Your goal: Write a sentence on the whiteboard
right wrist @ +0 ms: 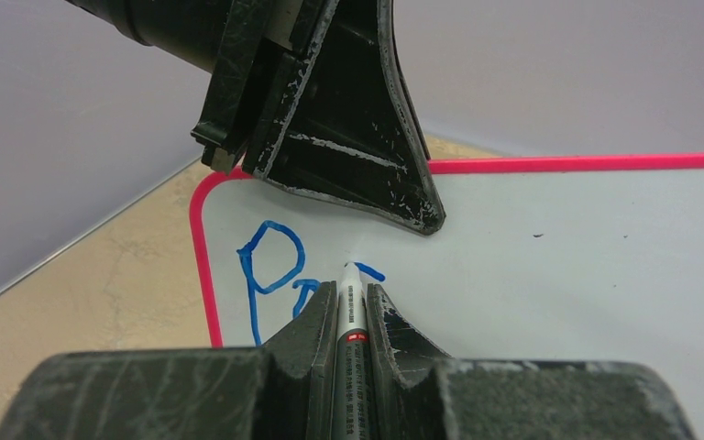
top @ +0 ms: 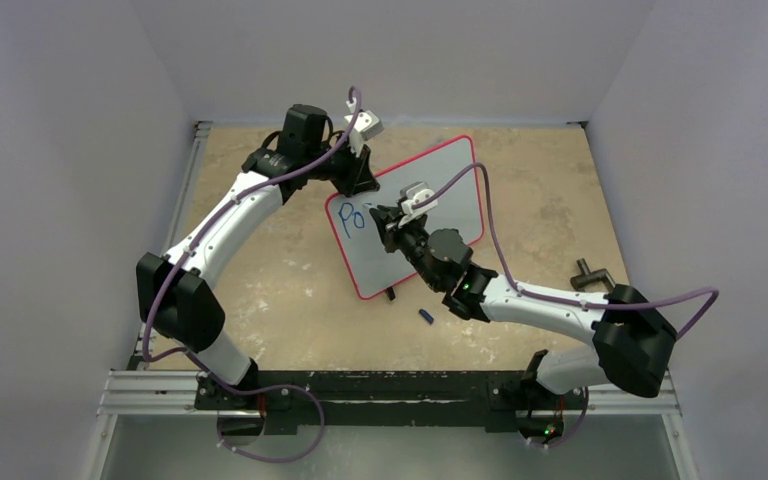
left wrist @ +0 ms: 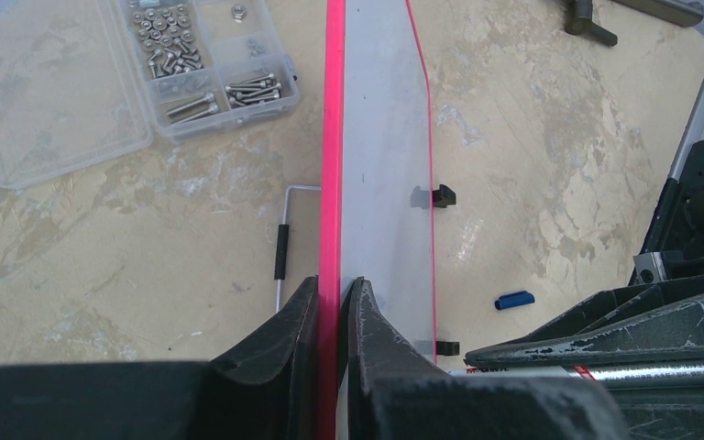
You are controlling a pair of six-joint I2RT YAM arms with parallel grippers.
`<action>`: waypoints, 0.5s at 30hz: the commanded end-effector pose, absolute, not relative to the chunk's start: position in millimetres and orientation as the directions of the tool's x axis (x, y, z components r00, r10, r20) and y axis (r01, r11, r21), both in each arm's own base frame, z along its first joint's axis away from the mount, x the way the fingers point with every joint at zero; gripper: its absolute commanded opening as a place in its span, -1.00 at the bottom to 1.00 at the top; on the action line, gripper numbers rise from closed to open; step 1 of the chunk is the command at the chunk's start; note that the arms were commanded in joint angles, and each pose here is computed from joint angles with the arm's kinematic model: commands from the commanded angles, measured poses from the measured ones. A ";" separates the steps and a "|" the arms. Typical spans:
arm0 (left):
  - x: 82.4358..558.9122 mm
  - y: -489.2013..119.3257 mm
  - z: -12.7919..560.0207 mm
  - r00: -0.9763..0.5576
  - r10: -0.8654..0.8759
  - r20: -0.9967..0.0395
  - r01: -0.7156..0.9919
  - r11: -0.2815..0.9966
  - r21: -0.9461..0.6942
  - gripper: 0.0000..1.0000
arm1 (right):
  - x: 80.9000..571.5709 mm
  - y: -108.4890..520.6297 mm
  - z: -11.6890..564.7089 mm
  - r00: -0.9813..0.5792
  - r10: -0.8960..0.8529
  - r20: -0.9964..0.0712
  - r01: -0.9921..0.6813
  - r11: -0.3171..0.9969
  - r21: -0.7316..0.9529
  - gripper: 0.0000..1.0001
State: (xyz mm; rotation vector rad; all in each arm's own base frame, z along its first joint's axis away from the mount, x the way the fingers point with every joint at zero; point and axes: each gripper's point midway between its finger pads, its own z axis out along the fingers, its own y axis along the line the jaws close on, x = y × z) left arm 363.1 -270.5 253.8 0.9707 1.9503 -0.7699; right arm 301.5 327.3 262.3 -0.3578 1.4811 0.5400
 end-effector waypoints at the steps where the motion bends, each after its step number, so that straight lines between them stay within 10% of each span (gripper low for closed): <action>1: 359.6 -252.3 212.6 -0.414 0.483 -0.771 0.827 0.554 -0.097 -1.00 | 300.5 329.1 236.5 -0.039 0.075 -0.996 -0.558 0.826 0.084 -1.00; 15: 359.5 -252.8 212.8 -0.414 0.482 -0.772 0.827 0.554 -0.098 -1.00 | 297.6 314.7 214.8 -0.078 0.047 -0.996 -0.520 0.850 0.081 -1.00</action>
